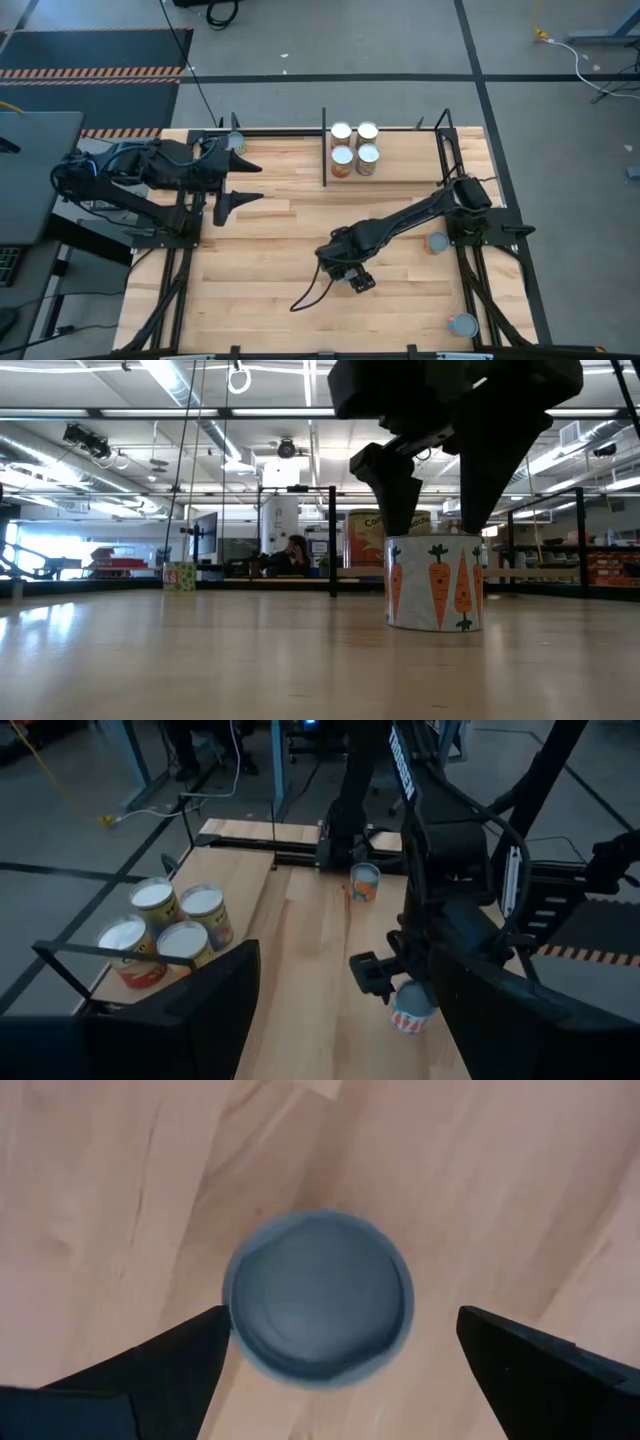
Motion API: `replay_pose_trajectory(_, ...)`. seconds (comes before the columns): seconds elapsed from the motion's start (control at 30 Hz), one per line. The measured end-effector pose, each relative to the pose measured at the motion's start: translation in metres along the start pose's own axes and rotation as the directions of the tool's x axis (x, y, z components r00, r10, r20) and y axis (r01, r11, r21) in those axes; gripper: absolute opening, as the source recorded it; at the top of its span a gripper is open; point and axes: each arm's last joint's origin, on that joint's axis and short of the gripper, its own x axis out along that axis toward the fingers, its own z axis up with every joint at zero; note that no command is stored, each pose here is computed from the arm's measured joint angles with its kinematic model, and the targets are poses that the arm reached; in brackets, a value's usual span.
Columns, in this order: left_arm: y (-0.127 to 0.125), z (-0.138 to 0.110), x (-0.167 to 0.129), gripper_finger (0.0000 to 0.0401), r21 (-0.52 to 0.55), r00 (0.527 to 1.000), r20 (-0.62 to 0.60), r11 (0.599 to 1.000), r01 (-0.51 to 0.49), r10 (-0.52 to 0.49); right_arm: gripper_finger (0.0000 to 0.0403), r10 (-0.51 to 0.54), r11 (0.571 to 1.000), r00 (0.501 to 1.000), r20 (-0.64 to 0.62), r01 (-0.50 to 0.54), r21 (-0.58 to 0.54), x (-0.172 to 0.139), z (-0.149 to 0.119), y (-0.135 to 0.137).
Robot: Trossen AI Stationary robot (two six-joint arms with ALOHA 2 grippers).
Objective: Pick and place cans onto a shelf
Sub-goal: Put the canned carrots on the shelf
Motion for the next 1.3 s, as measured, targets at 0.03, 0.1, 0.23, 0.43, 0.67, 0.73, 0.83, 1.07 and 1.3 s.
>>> replay_pose_trajectory(0.03, 0.0, 0.0, 0.0, 0.0293, -0.003, 1.0, 0.0, 1.0, 0.0, 0.0, 0.0399, 0.001, 1.0, 1.0, 0.005, 0.0, -0.013, 0.002, 0.001, 0.0)
replay_pose_trajectory(0.1, 0.0, 0.0, 0.0, 0.0293, -0.034, 1.0, 0.0, 0.999, 0.0, 0.0, 0.0399, 0.006, 0.999, 1.0, 0.012, -0.005, -0.038, 0.003, 0.002, 0.0)
replay_pose_trajectory(0.23, 0.0, 0.0, 0.0, 0.0293, -0.105, 1.0, -0.002, 0.994, 0.0, 0.0, 0.0398, 0.029, 0.994, 0.999, 0.02, -0.026, -0.101, 0.012, 0.006, 0.0)
replay_pose_trajectory(0.43, 0.0, 0.0, 0.0, 0.0293, -0.181, 1.0, -0.001, 0.984, -0.001, 0.001, 0.039, 0.047, 0.993, 0.999, 0.003, -0.047, -0.113, 0.022, 0.007, 0.0)
replay_pose_trajectory(0.67, 0.0, 0.0, 0.0, 0.0293, -0.268, 1.0, 0.002, 0.964, -0.002, 0.003, 0.0373, 0.042, 0.992, 0.999, 0.028, -0.038, -0.117, 0.021, 0.009, 0.0)
replay_pose_trajectory(0.73, 0.0, 0.0, 0.0, 0.0293, -0.286, 1.0, 0.002, 0.958, -0.005, 0.006, 0.0359, 0.038, 0.992, 0.999, 0.028, -0.034, -0.123, 0.022, 0.009, 0.002)
replay_pose_trajectory(0.83, 0.0, 0.0, 0.002, 0.0293, -0.312, 1.0, -0.001, 0.95, -0.018, 0.019, 0.0332, 0.013, 0.992, 0.998, 0.056, -0.006, -0.124, 0.027, 0.014, 0.002)
replay_pose_trajectory(1.07, -0.001, -0.001, 0.007, 0.0293, -0.315, 0.999, -0.015, 0.948, -0.044, 0.041, 0.029, 0.032, 0.999, 0.999, 0.023, -0.032, -0.034, -0.004, 0.0, -0.01)
replay_pose_trajectory(1.3, 0.009, -0.007, 0.008, 0.0293, -0.245, 0.981, -0.076, 0.95, -0.192, 0.179, 0.029, -0.124, 0.975, 0.992, -0.027, 0.127, 0.181, -0.096, -0.055, -0.055)
